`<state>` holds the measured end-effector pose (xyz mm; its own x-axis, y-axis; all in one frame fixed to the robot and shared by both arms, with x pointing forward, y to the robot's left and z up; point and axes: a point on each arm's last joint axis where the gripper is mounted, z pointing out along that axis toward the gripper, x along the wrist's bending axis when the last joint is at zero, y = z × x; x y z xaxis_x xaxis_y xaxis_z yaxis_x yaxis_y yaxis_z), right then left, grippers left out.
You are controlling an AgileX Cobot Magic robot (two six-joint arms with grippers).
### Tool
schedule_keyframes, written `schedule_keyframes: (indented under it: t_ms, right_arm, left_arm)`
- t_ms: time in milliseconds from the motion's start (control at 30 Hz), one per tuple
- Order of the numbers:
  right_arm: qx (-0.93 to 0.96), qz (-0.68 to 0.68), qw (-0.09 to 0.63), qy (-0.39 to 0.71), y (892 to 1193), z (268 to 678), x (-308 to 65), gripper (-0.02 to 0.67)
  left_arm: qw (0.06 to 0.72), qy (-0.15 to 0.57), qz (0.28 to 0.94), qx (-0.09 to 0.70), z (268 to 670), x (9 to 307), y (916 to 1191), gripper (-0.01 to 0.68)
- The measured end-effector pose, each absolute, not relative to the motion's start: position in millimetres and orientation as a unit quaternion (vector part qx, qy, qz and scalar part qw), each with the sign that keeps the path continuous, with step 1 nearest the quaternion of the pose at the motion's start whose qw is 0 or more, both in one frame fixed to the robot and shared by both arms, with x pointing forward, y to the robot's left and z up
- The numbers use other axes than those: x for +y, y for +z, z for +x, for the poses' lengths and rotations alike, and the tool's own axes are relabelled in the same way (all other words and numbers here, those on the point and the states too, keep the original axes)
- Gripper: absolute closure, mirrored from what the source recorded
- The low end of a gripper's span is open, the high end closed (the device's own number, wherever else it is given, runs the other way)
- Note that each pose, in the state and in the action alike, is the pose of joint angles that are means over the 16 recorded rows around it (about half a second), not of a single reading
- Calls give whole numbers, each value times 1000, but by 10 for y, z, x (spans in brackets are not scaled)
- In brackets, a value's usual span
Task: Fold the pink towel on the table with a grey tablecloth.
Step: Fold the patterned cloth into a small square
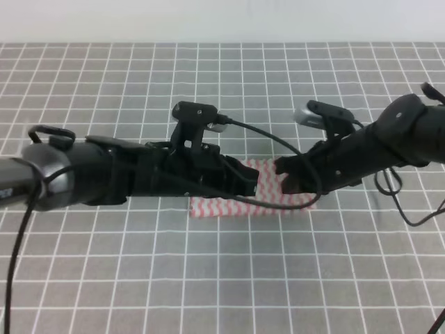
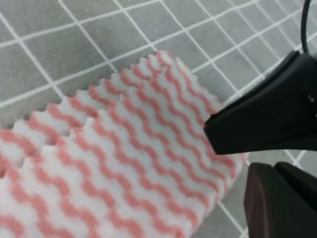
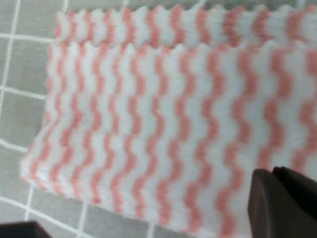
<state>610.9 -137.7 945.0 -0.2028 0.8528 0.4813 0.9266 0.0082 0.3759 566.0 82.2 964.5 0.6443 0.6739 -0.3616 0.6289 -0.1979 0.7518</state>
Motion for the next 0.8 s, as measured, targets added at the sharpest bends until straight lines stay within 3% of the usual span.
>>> schedule_keyframes:
  t_ms: [267, 800]
  right_arm:
    - [-697, -641, 63, -315, 9481, 6159, -1526, 665]
    - [-693, -646, 69, -313, 9475, 6169, -1580, 665]
  left_arm:
    - [491, -33, 757, 429, 5680, 724, 9495, 676]
    - [466, -68, 762, 444, 5760, 658, 9089, 675]
